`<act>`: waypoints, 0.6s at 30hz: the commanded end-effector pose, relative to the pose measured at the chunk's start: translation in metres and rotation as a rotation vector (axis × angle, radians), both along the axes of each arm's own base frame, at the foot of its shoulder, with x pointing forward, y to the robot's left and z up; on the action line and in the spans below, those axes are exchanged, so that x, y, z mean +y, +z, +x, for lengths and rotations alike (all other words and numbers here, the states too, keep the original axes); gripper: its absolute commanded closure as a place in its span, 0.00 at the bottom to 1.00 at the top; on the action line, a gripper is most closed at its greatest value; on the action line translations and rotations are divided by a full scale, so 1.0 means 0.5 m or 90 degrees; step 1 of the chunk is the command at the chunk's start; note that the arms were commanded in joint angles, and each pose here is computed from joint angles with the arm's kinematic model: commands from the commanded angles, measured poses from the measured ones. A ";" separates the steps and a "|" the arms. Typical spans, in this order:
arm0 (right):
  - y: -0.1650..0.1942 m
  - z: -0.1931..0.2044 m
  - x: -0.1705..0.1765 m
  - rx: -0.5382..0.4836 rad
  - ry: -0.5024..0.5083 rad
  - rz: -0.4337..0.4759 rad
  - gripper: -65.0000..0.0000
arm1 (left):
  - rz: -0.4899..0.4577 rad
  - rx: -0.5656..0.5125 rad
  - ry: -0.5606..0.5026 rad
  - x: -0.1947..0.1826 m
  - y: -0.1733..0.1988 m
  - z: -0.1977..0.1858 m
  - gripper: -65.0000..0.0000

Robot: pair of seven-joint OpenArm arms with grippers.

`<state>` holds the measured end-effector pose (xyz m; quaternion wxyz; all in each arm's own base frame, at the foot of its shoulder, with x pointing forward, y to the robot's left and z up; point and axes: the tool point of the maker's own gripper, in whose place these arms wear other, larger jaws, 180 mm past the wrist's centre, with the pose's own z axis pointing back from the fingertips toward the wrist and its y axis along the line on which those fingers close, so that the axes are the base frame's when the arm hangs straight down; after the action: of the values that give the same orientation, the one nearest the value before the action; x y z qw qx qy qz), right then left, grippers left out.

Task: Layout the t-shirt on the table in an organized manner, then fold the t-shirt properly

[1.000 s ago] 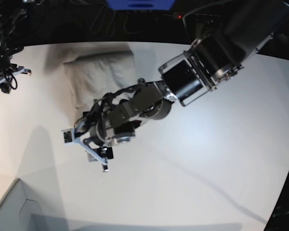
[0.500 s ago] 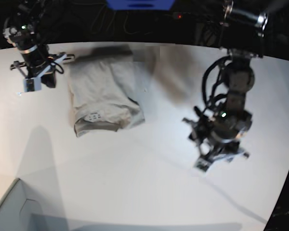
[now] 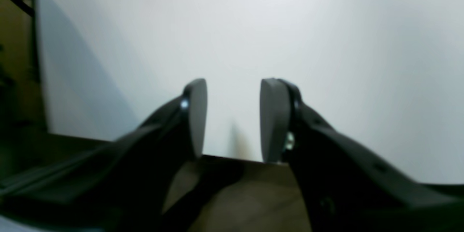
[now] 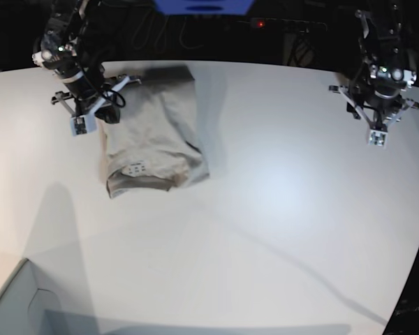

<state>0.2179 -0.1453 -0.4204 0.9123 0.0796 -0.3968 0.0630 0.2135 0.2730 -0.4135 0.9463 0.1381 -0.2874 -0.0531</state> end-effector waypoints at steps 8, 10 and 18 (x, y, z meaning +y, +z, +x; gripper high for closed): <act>0.009 0.003 -0.006 -0.015 -0.003 0.002 1.00 | -0.047 0.014 0.021 -0.003 -0.016 -0.062 0.65; -0.010 -0.013 -0.001 0.005 -0.002 0.010 1.00 | -0.048 0.027 0.020 -0.006 -0.024 -0.078 0.65; -0.016 -0.040 -0.008 0.015 -0.010 0.010 1.00 | -0.097 0.090 0.048 -0.050 -0.086 -0.158 0.65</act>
<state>0.1912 -0.1461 -0.4402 0.9264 0.0856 -0.3630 0.0524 0.1314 0.2453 -0.4613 0.9762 0.0694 -0.2056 -0.0045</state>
